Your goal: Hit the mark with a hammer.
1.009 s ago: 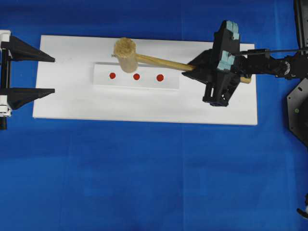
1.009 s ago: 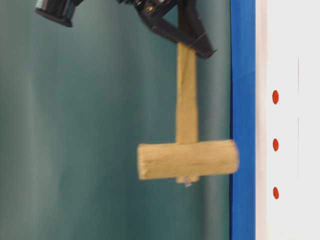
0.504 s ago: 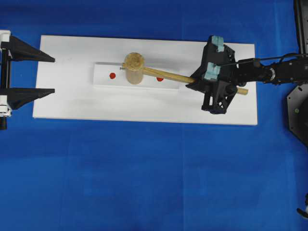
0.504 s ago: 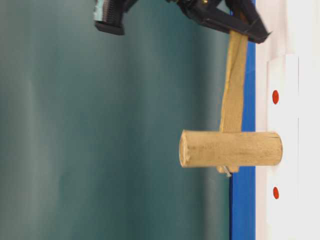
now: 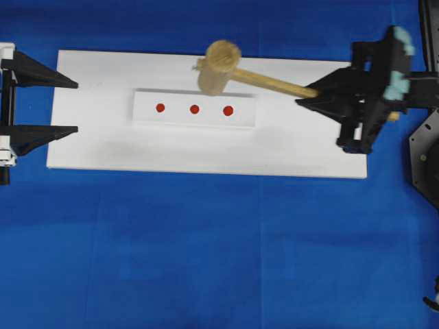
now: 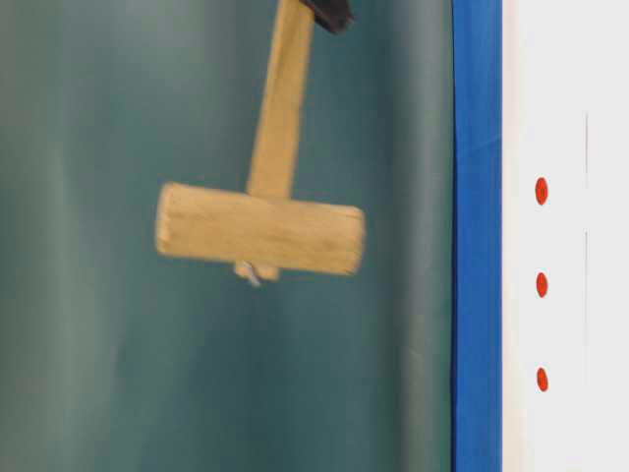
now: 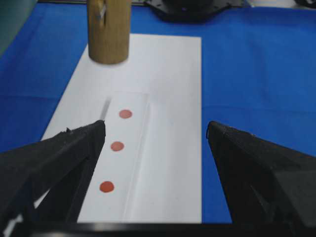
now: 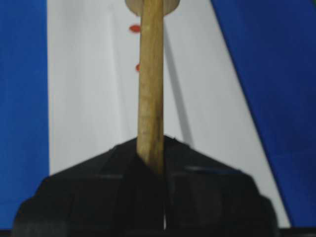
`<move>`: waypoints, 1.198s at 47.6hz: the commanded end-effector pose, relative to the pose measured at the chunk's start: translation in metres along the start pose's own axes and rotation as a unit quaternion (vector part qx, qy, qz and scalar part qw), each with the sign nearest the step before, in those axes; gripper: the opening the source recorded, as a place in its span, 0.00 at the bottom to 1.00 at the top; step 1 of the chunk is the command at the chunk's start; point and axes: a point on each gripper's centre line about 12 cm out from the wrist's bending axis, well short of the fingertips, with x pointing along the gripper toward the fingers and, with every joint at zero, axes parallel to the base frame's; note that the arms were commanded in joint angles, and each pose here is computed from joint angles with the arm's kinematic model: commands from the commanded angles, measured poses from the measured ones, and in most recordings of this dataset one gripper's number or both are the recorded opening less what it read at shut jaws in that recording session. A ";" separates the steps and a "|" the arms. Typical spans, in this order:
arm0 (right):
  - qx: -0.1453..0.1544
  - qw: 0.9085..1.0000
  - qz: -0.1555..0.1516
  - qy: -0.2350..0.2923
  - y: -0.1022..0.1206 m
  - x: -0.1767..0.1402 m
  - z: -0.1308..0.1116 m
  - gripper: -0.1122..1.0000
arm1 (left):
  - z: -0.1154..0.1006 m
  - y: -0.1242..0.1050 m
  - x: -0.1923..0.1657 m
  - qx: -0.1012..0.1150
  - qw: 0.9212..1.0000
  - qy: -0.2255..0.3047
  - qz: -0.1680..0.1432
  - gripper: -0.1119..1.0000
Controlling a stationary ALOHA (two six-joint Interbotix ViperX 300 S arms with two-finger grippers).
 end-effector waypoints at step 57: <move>-0.008 1.000 0.015 -0.016 0.007 -0.002 0.013 0.12 | 0.004 0.000 0.001 -0.001 1.000 -0.006 0.001 0.83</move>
